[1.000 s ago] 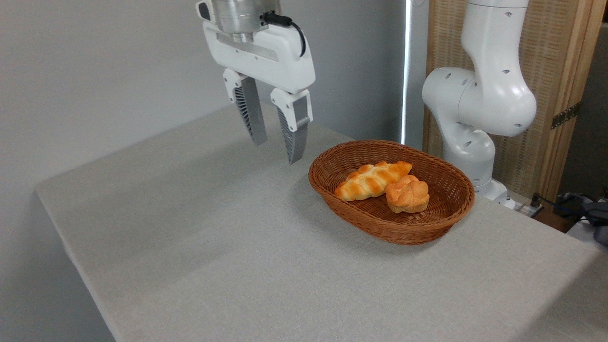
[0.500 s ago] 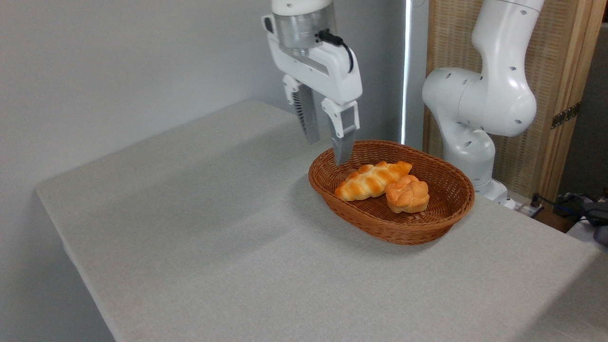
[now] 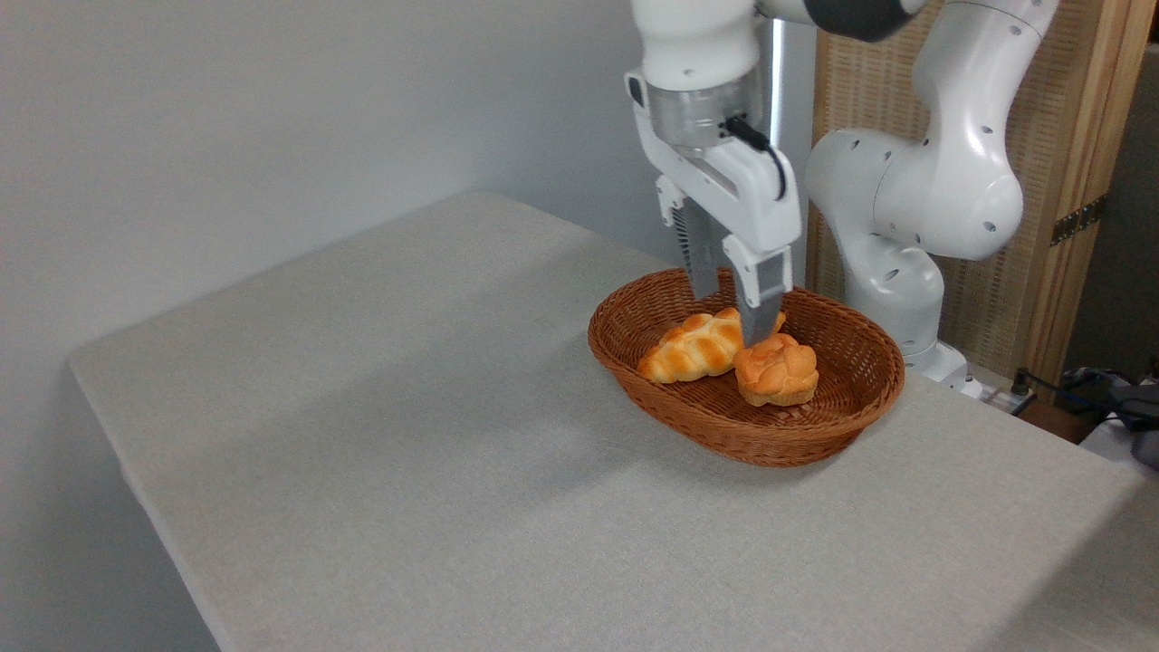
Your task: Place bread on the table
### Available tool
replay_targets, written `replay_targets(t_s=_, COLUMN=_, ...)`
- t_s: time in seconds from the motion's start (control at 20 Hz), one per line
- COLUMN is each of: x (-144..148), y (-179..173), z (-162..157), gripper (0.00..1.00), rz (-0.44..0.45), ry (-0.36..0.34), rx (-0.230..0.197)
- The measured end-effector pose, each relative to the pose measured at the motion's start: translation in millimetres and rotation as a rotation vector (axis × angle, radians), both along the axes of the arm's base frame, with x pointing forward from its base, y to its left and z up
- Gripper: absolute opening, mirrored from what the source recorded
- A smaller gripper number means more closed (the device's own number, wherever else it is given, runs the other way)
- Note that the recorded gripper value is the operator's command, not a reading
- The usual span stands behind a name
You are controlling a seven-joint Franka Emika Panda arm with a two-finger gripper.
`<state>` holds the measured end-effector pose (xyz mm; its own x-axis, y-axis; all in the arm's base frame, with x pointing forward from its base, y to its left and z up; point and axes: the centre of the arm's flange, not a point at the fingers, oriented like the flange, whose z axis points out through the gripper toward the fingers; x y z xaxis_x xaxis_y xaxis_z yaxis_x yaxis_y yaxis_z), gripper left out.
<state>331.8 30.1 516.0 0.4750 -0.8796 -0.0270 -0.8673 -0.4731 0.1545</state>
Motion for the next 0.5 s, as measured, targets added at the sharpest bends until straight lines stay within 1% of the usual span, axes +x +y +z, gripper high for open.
replay_targets(t_s=0.1, x=-10, y=5, z=-10, gripper=1.0, rz=-0.016, ry=0.02, rx=0.038)
replay_targets(t_s=0.15, x=-14, y=4, z=-16, gripper=1.0, rz=-0.03, ry=0.034, rx=0.05)
replay_targets(t_s=0.25, x=-19, y=-1, z=-29, gripper=1.0, rz=-0.052, ry=0.059, rx=0.057)
replay_targets(t_s=0.5, x=-26, y=-10, z=-53, gripper=1.0, rz=-0.081, ry=0.112, rx=0.058)
